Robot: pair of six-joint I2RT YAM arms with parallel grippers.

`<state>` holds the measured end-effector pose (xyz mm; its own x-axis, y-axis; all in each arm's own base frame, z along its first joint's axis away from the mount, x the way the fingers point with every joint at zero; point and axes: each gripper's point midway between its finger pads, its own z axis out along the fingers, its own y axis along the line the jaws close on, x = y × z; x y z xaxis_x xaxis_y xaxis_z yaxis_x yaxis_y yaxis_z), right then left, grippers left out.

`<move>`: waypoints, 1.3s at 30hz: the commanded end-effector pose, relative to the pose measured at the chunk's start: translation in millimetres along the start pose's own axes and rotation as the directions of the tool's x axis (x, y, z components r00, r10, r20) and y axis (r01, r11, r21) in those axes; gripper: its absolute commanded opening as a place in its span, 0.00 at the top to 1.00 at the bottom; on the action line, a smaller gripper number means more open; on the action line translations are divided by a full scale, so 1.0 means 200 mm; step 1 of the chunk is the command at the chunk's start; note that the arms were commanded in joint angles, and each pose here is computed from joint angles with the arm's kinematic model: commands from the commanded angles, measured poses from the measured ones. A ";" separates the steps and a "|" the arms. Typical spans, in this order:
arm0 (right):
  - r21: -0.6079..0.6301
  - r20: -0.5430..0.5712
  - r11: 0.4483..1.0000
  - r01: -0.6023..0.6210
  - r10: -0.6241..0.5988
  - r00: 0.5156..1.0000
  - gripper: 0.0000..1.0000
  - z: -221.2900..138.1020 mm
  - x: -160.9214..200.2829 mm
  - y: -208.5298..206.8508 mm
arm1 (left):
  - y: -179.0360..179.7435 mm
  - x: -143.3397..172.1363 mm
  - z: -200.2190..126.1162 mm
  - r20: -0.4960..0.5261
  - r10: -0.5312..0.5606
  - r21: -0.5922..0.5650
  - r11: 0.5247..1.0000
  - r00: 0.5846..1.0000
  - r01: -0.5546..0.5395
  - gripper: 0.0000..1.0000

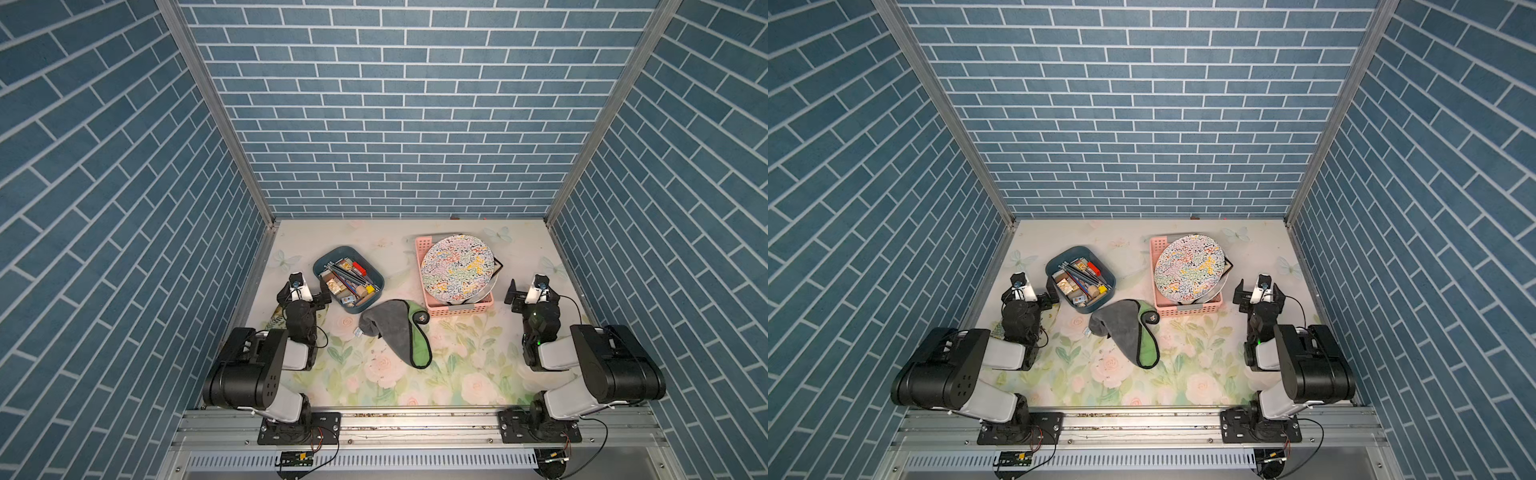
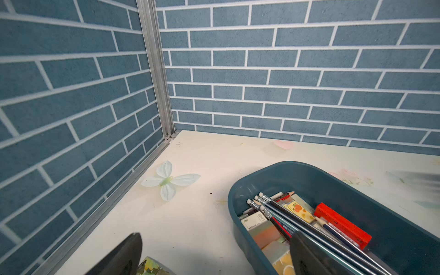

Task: Wipe the wet plate dry
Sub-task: Pick up the plate from the bin.

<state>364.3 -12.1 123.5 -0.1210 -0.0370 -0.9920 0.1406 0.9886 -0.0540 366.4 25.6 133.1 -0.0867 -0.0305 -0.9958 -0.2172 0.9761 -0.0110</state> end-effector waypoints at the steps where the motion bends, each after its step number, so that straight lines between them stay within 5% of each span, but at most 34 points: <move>1: -0.006 0.021 1.000 0.016 -0.016 1.000 0.01 0.00 -0.03 0.01 | -0.01 0.00 0.00 -0.001 0.005 0.005 1.000 1.000 -0.005 0.00; 10: -0.008 0.028 1.000 0.014 -0.014 1.000 0.01 0.00 -0.04 0.01 | -0.01 0.00 0.00 0.003 0.004 0.005 1.000 1.000 -0.004 0.00; 14: 0.019 0.047 1.000 -0.010 0.009 0.999 0.02 0.00 -0.26 -0.02 | 0.00 0.00 0.00 -0.002 0.004 0.005 1.000 1.000 -0.004 0.00; 15: 0.042 0.056 0.994 -0.105 0.103 0.993 0.02 0.01 -0.38 -0.04 | 0.00 0.00 0.00 0.000 0.003 0.005 1.000 1.000 -0.003 0.00; 19: -0.053 -0.191 0.924 -0.379 0.363 0.912 0.03 0.05 -0.58 0.10 | 0.01 -0.17 -0.01 -0.006 -0.015 -0.060 0.998 1.000 0.015 0.00; 21: -0.204 -0.326 0.870 -0.449 0.372 0.869 0.01 0.03 -0.64 0.28 | -0.01 -0.30 -0.01 -0.067 -0.168 -0.072 0.984 0.984 0.163 0.00; 23: -0.300 -0.427 0.809 -0.506 0.360 0.829 0.01 0.03 -0.66 0.41 | -0.10 -0.44 -0.03 -0.108 -0.325 -0.055 0.946 0.940 0.321 0.00; 26: -0.364 -0.494 0.761 -0.537 0.331 0.804 0.05 0.07 -0.66 0.51 | -0.37 -0.54 -0.13 -0.220 -0.330 0.037 0.938 0.918 0.346 0.00; 33: -0.279 -0.581 0.809 -0.518 0.287 0.762 0.13 0.24 -0.45 0.52 | -0.87 -0.59 -0.38 -0.369 -0.286 0.288 0.869 0.884 0.402 0.00; 39: -0.249 -0.636 0.834 -0.492 0.242 0.733 0.31 0.29 -0.30 0.52 | -0.93 -0.50 -0.44 -0.386 -0.230 0.309 0.880 0.893 0.360 0.00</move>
<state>440.6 83.0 168.5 -0.6683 0.3317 -0.6658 -0.0501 0.8729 0.4853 334.5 -175.8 259.0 -0.3700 -0.3534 -0.8592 0.1153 0.9002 -0.4199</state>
